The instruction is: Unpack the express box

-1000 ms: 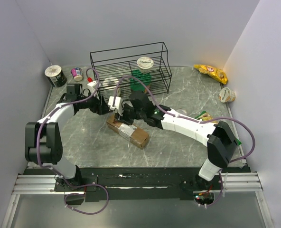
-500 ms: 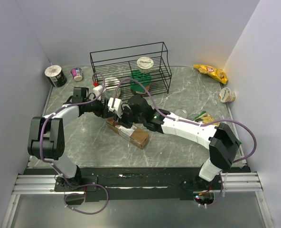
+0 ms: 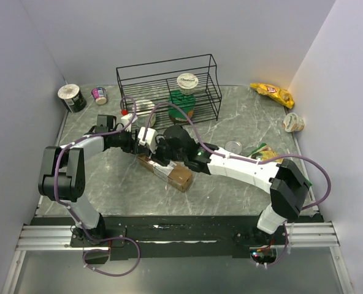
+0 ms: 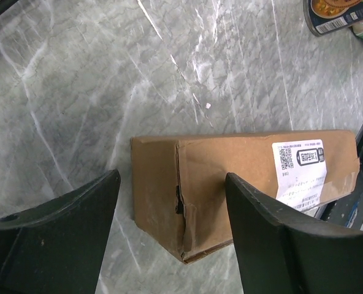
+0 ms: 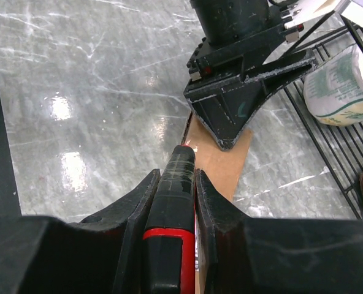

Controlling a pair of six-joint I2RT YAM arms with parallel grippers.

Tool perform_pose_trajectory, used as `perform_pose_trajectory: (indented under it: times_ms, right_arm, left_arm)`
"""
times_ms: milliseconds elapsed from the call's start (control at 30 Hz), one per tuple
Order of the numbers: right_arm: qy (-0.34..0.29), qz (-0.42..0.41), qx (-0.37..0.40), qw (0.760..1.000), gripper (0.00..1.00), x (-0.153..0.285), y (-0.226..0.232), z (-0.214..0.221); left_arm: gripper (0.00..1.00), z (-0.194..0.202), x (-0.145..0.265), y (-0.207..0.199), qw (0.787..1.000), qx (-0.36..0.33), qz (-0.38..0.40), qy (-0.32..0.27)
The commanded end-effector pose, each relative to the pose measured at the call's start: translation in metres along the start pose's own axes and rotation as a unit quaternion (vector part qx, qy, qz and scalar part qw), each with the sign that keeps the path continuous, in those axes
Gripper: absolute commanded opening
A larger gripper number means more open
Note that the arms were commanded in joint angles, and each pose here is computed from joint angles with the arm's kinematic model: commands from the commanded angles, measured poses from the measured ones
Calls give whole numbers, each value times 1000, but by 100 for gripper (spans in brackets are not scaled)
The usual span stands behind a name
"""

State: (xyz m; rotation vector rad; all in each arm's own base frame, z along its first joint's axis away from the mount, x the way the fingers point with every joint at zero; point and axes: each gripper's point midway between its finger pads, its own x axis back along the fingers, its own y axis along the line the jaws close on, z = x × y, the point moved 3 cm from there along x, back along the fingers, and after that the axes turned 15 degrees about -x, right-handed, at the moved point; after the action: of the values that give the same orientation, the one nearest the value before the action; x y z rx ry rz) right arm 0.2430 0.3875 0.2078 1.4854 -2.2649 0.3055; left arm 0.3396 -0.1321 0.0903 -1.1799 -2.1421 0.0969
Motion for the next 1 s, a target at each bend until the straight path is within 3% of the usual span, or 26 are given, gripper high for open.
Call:
perform_pose_trajectory:
  times_ms: [0,967]
  right_arm:
    - [-52,6,3,999,0,7,3,-29]
    - [-30,26,-9,999,0,-10,7,-12]
  left_arm:
    - [74,7,-1,3,1000,6,-14,10]
    - [73,9,-2,5,1000,10,-20,13]
